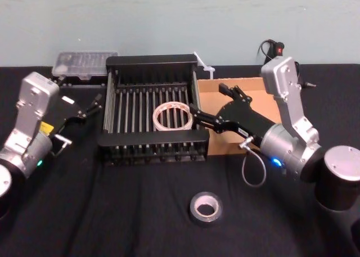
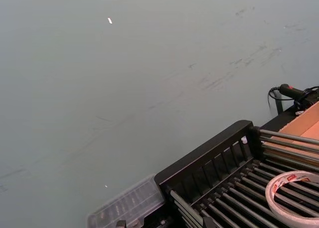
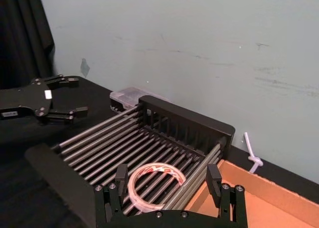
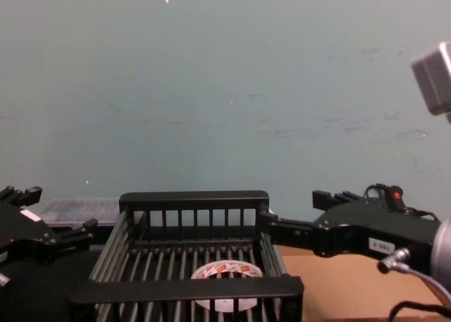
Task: Pick up the white tape and place it into the black box , Pick up the silver tape and place it into the brown box.
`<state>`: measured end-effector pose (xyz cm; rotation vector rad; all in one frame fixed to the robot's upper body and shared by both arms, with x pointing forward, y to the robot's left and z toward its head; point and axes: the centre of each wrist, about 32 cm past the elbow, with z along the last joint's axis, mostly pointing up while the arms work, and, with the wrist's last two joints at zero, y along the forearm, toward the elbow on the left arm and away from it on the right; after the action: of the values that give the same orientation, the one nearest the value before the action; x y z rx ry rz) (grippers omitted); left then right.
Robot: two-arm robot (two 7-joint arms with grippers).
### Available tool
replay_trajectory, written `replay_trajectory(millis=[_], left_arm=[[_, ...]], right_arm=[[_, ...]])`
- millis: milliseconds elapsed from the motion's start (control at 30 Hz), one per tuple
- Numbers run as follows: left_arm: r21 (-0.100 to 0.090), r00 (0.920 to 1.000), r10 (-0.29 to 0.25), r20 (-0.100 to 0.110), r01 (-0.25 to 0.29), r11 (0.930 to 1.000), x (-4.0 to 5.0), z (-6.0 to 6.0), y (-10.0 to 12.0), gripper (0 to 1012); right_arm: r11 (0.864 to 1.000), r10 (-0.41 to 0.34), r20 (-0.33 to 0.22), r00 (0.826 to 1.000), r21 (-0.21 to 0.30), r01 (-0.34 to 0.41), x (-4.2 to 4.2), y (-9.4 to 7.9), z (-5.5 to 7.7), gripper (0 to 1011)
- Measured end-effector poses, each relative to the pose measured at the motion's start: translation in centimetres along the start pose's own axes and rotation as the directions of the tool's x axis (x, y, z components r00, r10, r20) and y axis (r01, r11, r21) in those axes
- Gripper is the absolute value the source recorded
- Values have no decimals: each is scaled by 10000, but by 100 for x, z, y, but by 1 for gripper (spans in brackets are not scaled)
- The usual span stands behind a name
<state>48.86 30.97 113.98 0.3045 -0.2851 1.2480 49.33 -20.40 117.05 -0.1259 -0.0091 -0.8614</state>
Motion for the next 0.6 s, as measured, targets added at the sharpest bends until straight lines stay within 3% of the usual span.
replay_trajectory(millis=[600], left_arm=[[0,10000,0,0,0,10000,0,0,0,1001]], right_arm=[[9996,179,-61,9998,-235,-181,-120,-411,-22,1000]])
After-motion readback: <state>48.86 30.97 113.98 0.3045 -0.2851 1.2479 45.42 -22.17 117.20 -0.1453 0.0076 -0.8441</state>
